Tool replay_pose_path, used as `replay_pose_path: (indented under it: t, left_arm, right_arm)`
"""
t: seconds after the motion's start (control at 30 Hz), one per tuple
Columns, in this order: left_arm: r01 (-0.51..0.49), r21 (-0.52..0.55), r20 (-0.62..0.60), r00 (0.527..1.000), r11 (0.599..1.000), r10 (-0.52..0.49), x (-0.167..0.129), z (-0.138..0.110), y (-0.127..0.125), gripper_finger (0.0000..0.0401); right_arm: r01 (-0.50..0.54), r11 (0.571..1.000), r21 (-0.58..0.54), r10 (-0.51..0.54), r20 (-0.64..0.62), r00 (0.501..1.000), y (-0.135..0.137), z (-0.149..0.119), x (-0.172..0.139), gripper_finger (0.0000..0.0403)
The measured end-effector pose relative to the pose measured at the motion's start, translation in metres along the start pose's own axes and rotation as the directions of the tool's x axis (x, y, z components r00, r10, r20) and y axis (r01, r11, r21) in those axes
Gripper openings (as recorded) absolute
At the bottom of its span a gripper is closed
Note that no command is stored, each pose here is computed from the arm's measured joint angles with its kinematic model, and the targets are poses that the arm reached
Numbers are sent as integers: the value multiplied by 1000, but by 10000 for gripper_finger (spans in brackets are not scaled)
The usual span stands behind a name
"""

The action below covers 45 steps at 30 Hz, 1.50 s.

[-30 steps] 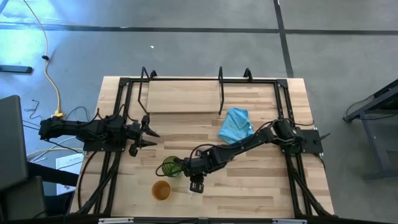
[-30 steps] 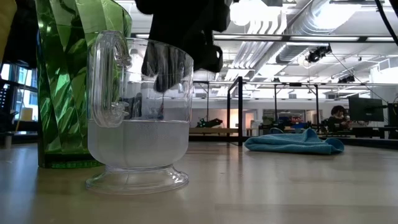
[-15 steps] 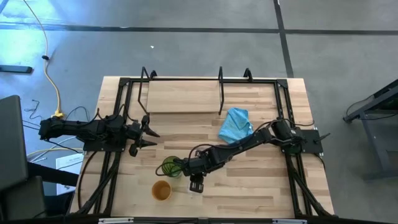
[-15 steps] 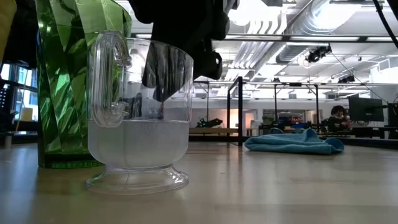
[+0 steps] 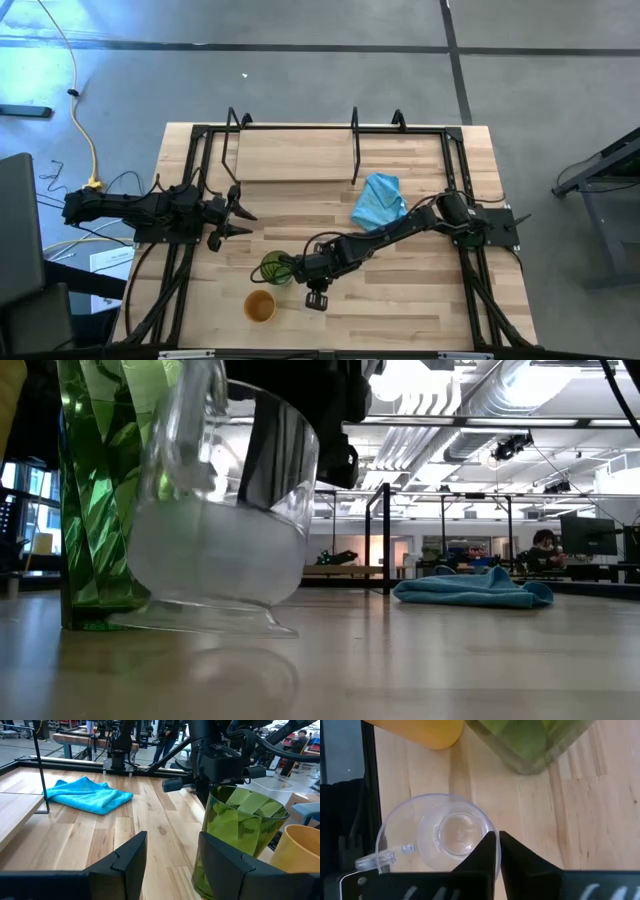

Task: Stack small to large cups/mugs on shelf
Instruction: Put the transparent mug on the shelf

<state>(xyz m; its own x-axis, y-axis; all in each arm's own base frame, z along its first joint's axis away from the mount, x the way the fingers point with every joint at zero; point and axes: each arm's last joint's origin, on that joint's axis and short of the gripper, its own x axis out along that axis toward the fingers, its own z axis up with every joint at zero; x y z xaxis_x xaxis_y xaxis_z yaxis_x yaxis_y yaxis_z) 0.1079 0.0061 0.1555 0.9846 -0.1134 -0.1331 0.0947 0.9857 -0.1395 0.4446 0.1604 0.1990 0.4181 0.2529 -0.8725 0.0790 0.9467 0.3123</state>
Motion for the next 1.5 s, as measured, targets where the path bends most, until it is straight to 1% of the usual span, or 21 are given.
replay_pose_path:
  t: [0.2, 0.43, 0.5, 0.63, 0.87, 1.0, 1.27, 1.37, 1.5]
  left_arm:
    - [0, 0, 0, 1000, 1000, 0, 0, 0, 0, 168]
    - [0, 0, 0, 1000, 1000, 0, 0, 0, 0, 168]
    - [0, 0, 1, 1000, 1000, 0, 0, 0, 0, 168]
    - [-8, 0, 1, 1000, 1000, 8, 0, 0, 0, 168]
    - [-15, 1, 0, 1000, 1000, 15, 0, 0, 0, 168]
    - [-30, 28, 2, 1000, 999, 30, 0, 0, 1, 168]
    - [-139, 107, 23, 990, 985, 137, 0, 1, 4, 168]
    - [-176, 134, 34, 984, 975, 173, -1, 2, 5, 168]
    - [-219, 165, 49, 976, 962, 214, -1, 3, 6, 168]
  right_arm:
    - [-13, 1000, 0, 13, -11, 1000, 0, -1, 0, 1]
    - [20, 1000, 6, -20, -45, 999, -4, -3, -7, 1]
    - [56, 998, -6, -56, -66, 996, -6, -3, -13, 1]
    - [138, 989, -49, -141, -58, 988, -6, 5, -30, 0]
    - [237, 966, -100, -241, -28, 970, -11, 23, -64, 0]
    - [298, 947, -121, -302, -16, 953, -19, 32, -83, 0]
    - [389, 907, -158, -390, 26, 920, -42, 51, -120, 0]
    - [423, 892, -160, -424, 26, 905, -56, 57, -133, 0]
    - [446, 883, -150, -450, 8, 893, -79, 64, -147, 0]
